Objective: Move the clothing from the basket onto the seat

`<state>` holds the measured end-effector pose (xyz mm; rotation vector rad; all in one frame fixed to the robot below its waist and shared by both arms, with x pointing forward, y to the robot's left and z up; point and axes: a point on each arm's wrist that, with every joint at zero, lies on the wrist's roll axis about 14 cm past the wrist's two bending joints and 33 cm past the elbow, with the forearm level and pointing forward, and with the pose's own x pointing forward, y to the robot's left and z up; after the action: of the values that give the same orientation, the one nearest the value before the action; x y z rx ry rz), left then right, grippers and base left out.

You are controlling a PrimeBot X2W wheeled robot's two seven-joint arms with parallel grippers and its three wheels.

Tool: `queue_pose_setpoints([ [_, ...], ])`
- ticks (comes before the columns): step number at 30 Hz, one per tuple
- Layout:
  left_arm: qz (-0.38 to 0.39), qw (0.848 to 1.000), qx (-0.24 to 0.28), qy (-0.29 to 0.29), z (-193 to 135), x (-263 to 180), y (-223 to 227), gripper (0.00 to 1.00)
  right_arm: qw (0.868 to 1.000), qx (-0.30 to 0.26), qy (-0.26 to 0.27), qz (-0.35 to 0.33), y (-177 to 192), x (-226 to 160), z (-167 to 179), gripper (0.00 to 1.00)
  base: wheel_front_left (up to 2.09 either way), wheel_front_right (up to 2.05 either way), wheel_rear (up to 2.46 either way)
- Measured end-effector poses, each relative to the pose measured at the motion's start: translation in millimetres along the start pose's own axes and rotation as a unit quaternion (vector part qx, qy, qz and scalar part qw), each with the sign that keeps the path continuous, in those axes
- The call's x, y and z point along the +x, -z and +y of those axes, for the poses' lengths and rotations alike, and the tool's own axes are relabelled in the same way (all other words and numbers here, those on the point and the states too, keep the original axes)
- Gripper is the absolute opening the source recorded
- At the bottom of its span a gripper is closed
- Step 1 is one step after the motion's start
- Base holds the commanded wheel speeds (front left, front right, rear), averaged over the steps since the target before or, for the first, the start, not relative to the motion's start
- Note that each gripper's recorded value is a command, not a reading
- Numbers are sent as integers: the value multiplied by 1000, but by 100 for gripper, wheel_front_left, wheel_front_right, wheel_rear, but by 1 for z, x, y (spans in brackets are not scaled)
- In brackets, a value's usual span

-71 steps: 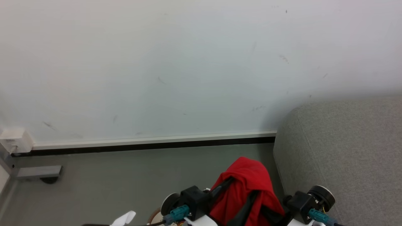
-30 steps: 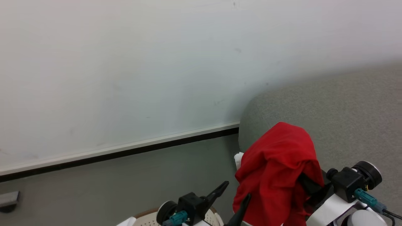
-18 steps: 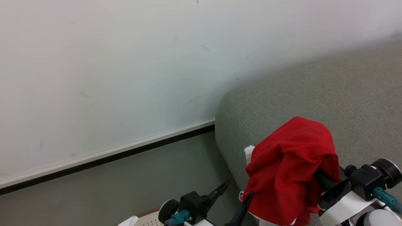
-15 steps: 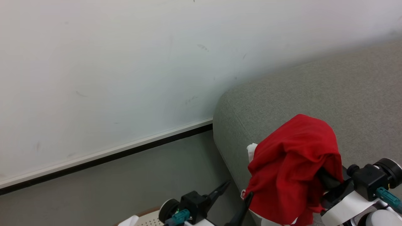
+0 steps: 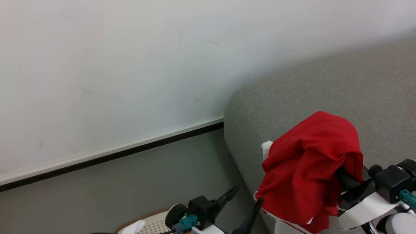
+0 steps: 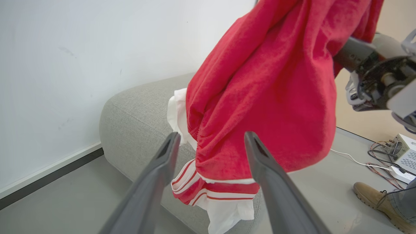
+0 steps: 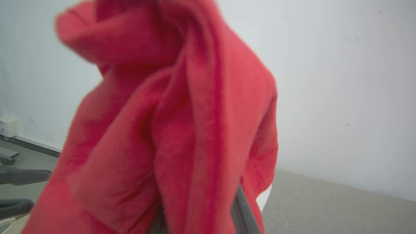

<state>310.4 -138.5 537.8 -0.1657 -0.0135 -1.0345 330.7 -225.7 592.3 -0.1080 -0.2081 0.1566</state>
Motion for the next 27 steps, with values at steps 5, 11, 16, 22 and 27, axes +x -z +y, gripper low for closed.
queue_pose_setpoints([
  [5,10,1000,-4,-5,10,1,6,100,1000,-4,-2,-3,-2,15,-4,0,0,0,0],
  [11,7,1000,8,1,33,17,0,100,999,-30,4,-27,-19,54,-23,0,0,0,0],
  [16,7,1000,13,-2,65,31,4,100,997,-63,14,-46,-29,98,-48,0,0,0,0],
  [22,13,1000,4,-17,104,41,22,100,991,-121,24,-58,-39,155,-78,0,0,0,0],
  [27,15,1000,-4,-25,129,48,37,100,987,-142,41,-67,-48,199,-101,0,0,0,0],
])
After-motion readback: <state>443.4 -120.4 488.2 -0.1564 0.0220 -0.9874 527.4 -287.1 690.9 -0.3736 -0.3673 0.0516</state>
